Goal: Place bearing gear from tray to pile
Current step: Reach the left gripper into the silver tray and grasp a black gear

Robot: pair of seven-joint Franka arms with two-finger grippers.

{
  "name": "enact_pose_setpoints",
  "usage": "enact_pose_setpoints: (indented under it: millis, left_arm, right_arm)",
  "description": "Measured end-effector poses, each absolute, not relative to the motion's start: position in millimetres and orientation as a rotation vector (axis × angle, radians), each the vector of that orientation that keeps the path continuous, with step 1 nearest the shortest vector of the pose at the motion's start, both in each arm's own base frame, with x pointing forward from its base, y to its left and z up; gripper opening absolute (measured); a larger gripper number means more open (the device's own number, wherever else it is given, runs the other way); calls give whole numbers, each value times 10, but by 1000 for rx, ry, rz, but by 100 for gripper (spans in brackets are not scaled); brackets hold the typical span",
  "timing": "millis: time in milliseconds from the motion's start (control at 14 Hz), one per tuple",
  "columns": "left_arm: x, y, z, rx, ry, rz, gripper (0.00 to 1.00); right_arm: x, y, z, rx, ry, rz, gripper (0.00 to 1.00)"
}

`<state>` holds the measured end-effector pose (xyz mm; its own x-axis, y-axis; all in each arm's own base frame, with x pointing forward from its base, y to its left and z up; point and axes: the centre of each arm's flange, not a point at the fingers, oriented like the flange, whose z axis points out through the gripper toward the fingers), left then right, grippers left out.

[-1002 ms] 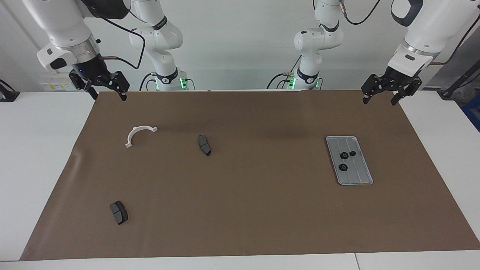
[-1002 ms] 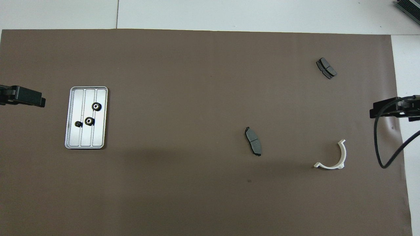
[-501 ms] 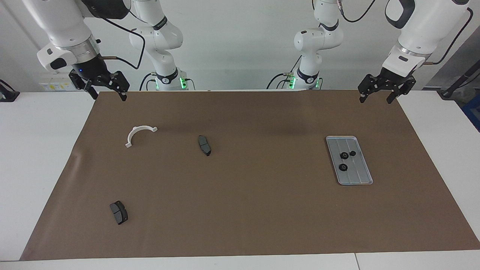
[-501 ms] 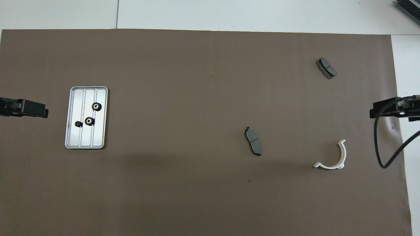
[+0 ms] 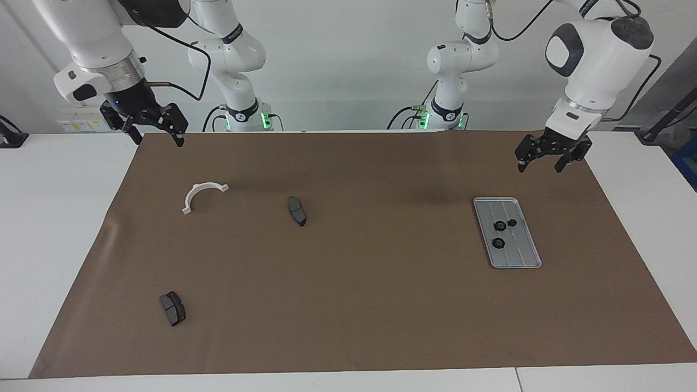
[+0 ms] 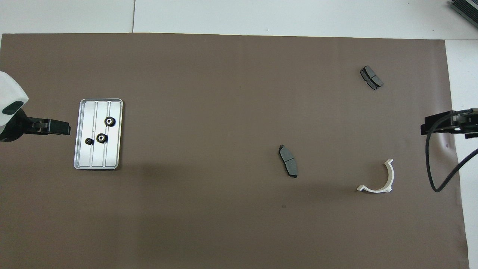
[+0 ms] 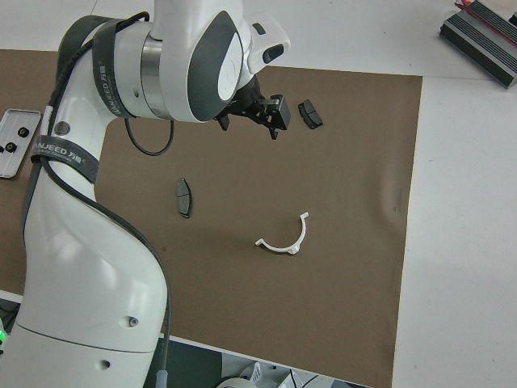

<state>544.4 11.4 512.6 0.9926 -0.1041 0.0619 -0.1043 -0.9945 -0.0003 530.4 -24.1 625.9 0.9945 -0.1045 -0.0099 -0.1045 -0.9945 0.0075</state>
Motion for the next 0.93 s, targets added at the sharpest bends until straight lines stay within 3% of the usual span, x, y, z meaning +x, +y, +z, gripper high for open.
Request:
enact_pose_setpoints:
  millis: [358, 644, 931]
  left_arm:
    - [5704, 158, 4320, 3118, -171, 112, 100]
    - [5661, 120, 3704, 3111, -178, 118, 100]
    - [5698, -12, 3434, 3101, -212, 109, 100]
  right_arm:
    - [5304, -241, 6259, 3130, -164, -16, 100]
    - [5304, -241, 6259, 3130, -164, -16, 100]
    - [5304, -240, 6259, 3130, -164, -16, 100]
